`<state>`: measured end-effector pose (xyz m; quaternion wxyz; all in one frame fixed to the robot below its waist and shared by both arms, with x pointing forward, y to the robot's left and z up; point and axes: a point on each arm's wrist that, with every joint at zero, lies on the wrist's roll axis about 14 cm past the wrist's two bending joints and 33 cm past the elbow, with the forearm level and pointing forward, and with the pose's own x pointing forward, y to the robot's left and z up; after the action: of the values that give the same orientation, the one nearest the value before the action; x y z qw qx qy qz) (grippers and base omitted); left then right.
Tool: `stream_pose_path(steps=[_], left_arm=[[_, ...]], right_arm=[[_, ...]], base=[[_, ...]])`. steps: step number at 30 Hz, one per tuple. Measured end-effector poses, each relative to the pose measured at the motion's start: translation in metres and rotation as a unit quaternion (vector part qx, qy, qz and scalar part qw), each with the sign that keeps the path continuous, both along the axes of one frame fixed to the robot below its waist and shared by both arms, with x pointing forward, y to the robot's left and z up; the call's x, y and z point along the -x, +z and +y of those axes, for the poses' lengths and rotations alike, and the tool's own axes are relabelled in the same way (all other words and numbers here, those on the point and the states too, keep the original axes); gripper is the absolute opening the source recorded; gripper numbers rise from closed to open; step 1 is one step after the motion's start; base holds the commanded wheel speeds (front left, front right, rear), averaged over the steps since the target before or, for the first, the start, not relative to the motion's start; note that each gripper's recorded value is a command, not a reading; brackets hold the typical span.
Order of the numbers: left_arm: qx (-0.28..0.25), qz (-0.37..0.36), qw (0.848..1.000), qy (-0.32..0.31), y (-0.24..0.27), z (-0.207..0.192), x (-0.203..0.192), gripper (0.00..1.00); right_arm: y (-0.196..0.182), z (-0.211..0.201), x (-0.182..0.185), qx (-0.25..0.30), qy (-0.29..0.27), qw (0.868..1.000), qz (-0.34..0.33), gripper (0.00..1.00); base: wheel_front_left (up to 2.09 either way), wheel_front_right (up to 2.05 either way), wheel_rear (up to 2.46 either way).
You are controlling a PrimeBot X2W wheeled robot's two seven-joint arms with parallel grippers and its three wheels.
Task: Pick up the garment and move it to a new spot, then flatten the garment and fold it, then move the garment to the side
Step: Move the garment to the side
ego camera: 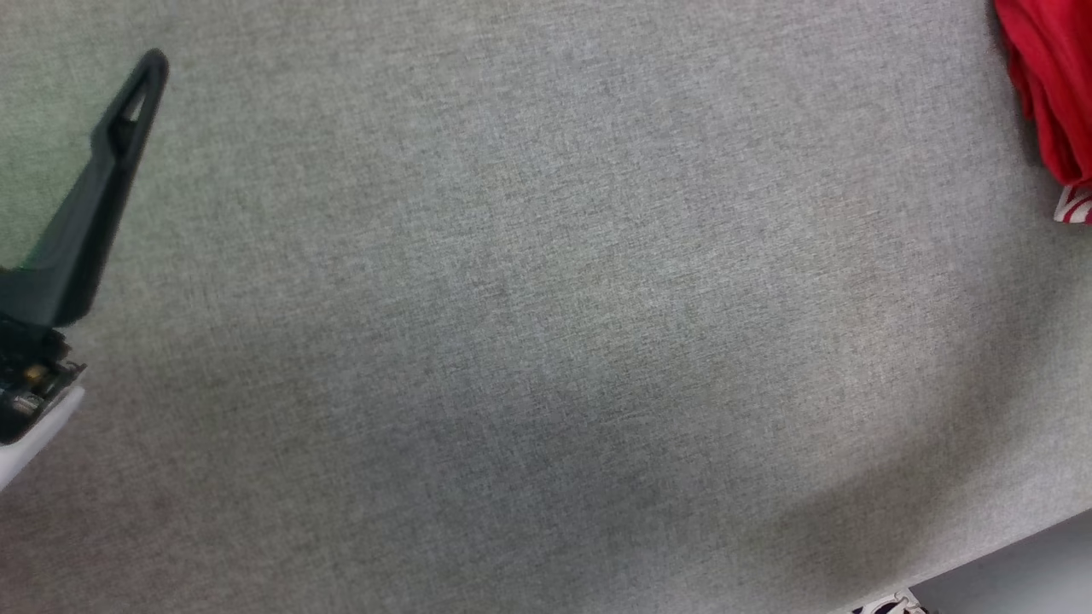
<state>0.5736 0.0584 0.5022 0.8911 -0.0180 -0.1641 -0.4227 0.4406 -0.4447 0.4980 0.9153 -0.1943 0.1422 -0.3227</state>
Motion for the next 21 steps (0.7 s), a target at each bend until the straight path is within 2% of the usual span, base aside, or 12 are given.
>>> stream_pose_path(steps=[9, 10, 11, 15, 21], left_arm=[[-0.008, 0.006, 1.0, 0.007, -0.003, 0.005, 0.0, 1.0], [-0.008, 0.006, 1.0, 0.007, -0.003, 0.005, 0.0, 1.0], [-0.009, 0.007, 1.0, 0.008, -0.003, 0.005, 0.0, 1.0], [-0.008, 0.012, 1.0, 0.011, -0.004, 0.008, 0.0, 1.0], [-0.014, 0.026, 1.0, 0.011, -0.016, 0.008, -0.001, 1.0]], right_arm=[[-0.002, -0.001, -0.006, 0.014, 0.0, 1.0, 0.003, 0.0], [-0.002, -0.001, -0.006, 0.014, 0.0, 1.0, 0.003, 0.08], [-0.003, -0.002, -0.006, 0.019, -0.001, 1.0, 0.01, 0.2], [-0.002, -0.005, -0.007, 0.042, -0.008, 0.999, 0.028, 0.0], [-0.011, -0.013, 0.003, 0.079, -0.04, 0.993, 0.079, 0.0]], base=[[0.0, 0.0, 0.0], [0.0, 0.0, 0.0], [0.0, 0.0, 0.0], [0.0, 0.0, 0.0], [0.0, 0.0, 0.0]])
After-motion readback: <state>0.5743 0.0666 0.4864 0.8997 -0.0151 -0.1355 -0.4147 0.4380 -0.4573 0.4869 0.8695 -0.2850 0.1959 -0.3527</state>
